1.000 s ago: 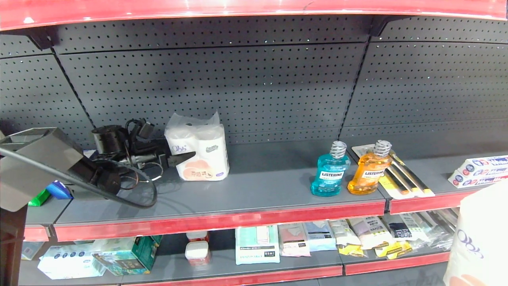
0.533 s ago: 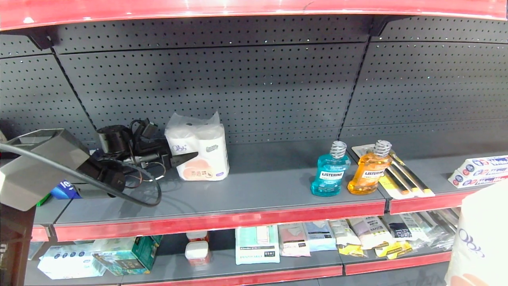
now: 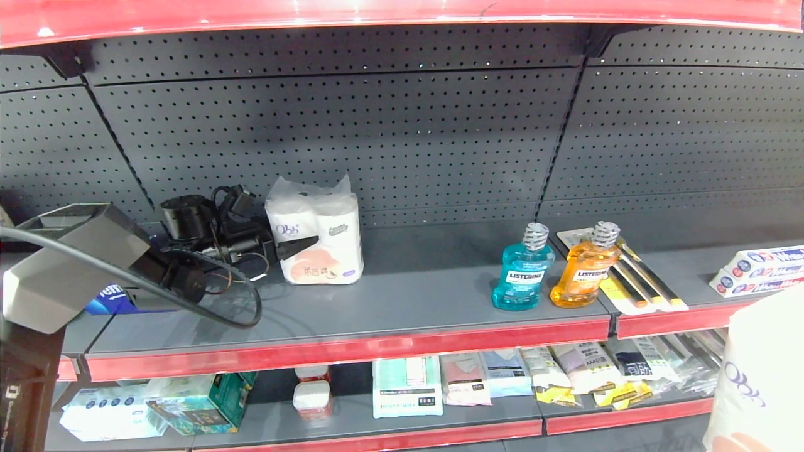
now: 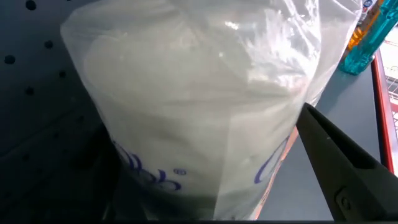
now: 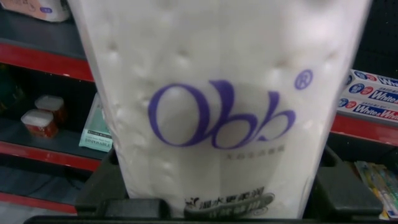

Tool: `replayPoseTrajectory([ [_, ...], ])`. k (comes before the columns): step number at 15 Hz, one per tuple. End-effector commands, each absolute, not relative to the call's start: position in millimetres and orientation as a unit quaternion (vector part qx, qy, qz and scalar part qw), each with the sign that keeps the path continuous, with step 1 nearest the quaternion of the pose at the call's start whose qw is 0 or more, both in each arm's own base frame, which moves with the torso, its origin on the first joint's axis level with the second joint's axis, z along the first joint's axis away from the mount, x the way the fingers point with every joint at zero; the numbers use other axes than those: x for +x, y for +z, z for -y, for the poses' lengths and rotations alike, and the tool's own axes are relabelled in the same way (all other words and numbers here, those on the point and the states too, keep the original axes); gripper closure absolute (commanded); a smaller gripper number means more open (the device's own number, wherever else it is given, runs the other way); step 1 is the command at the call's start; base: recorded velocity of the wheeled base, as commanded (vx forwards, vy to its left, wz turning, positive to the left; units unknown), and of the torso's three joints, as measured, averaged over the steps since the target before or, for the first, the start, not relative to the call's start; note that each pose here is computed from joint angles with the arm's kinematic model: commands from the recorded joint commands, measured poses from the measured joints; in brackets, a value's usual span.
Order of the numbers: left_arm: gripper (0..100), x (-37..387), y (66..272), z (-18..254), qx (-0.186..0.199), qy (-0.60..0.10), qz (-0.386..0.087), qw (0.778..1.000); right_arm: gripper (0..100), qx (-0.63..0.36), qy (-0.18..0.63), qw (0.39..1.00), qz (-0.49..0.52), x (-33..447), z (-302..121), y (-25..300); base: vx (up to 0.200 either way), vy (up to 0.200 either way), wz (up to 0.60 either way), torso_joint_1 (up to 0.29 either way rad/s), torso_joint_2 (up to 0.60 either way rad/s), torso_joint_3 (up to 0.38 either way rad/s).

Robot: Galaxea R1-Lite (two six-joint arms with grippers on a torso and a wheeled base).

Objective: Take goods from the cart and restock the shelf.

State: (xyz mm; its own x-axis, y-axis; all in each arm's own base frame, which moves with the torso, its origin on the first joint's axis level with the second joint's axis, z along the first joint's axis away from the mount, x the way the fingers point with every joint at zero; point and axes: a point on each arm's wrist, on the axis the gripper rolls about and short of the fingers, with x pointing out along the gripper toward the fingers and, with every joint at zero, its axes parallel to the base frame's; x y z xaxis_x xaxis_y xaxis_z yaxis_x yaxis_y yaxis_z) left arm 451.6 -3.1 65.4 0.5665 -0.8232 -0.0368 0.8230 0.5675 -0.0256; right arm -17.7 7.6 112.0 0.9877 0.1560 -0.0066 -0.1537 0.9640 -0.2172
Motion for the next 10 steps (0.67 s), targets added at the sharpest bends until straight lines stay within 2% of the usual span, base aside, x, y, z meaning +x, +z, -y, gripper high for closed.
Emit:
replayPoseTrajectory([
  [1, 0, 450.9, 64.6, 5.1, -0.005, -0.467, -0.025, 0.884, 100, -0.109, 0.078, 0.991, 0.006, -17.8, -7.6, 111.9, 0.000, 0.000, 0.00, 0.000, 0.00, 0.000],
  [6, 0, 450.9, 59.8, 13.1, -0.013, -0.486, -0.032, 0.873, 100, -0.109, 0.078, 0.991, 0.005, -17.8, -7.6, 111.8, 0.000, 0.000, 0.00, 0.000, 0.00, 0.000],
  [10, 0, 452.1, 56.8, 13.0, -0.014, -0.485, -0.033, 0.874, 100, -0.109, 0.078, 0.991, 0.004, -17.5, -7.5, 111.5, 0.000, 0.000, 0.00, 0.000, 0.00, 0.000],
])
